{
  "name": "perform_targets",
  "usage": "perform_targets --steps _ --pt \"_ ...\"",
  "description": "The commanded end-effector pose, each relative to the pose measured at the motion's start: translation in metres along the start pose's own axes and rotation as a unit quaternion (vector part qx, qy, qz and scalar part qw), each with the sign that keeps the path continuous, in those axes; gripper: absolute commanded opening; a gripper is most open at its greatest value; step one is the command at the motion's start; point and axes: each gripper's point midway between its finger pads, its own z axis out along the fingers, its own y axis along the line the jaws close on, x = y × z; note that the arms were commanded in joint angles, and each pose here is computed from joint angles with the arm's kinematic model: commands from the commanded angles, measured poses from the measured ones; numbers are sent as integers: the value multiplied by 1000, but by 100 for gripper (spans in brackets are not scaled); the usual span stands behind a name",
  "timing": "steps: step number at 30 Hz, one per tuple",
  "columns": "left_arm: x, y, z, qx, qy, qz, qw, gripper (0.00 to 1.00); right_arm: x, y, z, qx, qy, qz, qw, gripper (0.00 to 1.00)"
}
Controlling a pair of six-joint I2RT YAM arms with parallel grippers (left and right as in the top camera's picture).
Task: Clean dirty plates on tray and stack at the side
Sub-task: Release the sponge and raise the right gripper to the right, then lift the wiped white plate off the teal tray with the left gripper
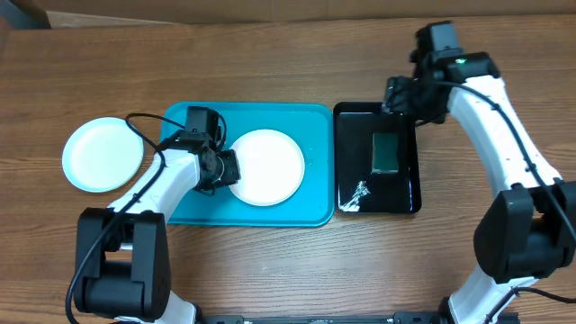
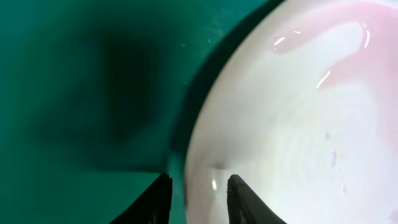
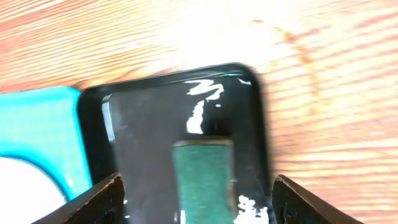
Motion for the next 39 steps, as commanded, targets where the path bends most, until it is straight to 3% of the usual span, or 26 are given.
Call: perform_targets --steps 1,3,4,5,6,7,12,23,39 --pt "9 -2 12 -6 19 4 1000 31 -13 -29 -8 9 -13 37 999 77" --pt "13 0 18 -11 28 3 1000 27 -17 -47 -10 16 -13 57 998 78" --pt "14 2 21 -14 33 3 999 20 -16 -55 -11 19 -10 66 998 80" --pt "17 3 24 -17 40 2 999 15 -15 -63 -12 24 -5 75 997 86" --pt "19 4 26 -19 44 2 999 6 -13 -68 -12 27 -1 81 996 97" --pt "21 5 29 -21 49 2 999 4 -11 -75 -13 30 4 88 996 100" --pt "15 3 24 -19 44 3 999 4 -13 -91 -15 35 3 106 994 100" --pt "-51 -18 -42 -20 -23 20 999 4 -13 -91 -15 35 3 106 994 100" --pt "-104 -45 -110 -12 -94 33 995 4 -13 -91 -15 35 3 106 994 100"
